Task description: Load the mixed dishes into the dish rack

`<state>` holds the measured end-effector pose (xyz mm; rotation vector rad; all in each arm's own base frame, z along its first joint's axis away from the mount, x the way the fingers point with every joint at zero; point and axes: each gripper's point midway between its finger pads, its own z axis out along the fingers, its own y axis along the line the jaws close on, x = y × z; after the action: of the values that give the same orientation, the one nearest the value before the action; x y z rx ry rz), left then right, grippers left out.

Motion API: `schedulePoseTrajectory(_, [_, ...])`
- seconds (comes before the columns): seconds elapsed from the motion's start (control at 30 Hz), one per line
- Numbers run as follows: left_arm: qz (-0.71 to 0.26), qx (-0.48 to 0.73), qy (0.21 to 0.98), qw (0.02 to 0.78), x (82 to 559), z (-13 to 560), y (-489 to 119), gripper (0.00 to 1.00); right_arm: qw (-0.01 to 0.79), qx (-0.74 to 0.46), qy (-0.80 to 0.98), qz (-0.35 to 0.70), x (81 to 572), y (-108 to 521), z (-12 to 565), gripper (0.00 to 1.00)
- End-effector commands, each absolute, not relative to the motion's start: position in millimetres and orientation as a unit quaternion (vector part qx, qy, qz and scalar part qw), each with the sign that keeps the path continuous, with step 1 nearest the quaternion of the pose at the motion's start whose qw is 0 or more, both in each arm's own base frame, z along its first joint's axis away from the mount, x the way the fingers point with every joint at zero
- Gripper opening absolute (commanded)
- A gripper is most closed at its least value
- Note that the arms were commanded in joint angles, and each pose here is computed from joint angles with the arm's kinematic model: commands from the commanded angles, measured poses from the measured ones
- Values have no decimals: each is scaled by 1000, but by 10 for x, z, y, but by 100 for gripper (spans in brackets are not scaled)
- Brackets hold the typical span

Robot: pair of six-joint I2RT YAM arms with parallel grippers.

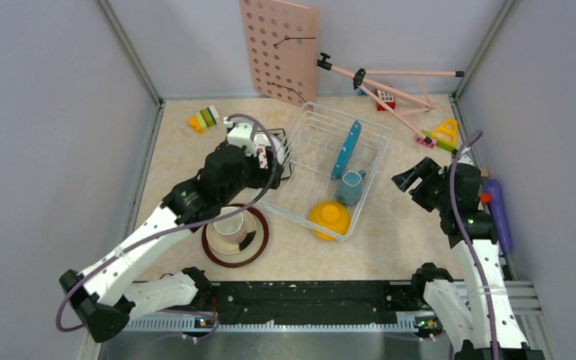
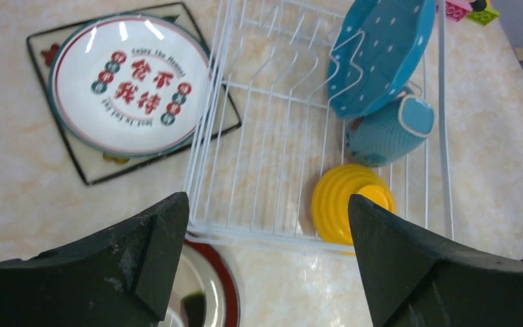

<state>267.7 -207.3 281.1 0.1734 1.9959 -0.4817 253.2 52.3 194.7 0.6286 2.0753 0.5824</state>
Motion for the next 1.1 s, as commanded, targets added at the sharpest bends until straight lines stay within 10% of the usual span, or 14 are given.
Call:
schedulePoseTrajectory(0.0, [-177,6,849,498,2361,2692,-1615,92,438,215,832,264,2536,771,1977,70])
schedulePoseTrajectory(0.33, [-109,-162,861,469,1994,2352,-892,92,434,189,847,243,2496,747,1831,70])
schedulePoseTrajectory(0.5, [-111,-207,850,472,1873,2327,-713,70,439,169,847,248,2514,780,1823,72])
schedulePoseTrajectory(1.07, [-92,-300,854,414,1590,1954,-494,74,464,178,825,271,2665,819,1827,72])
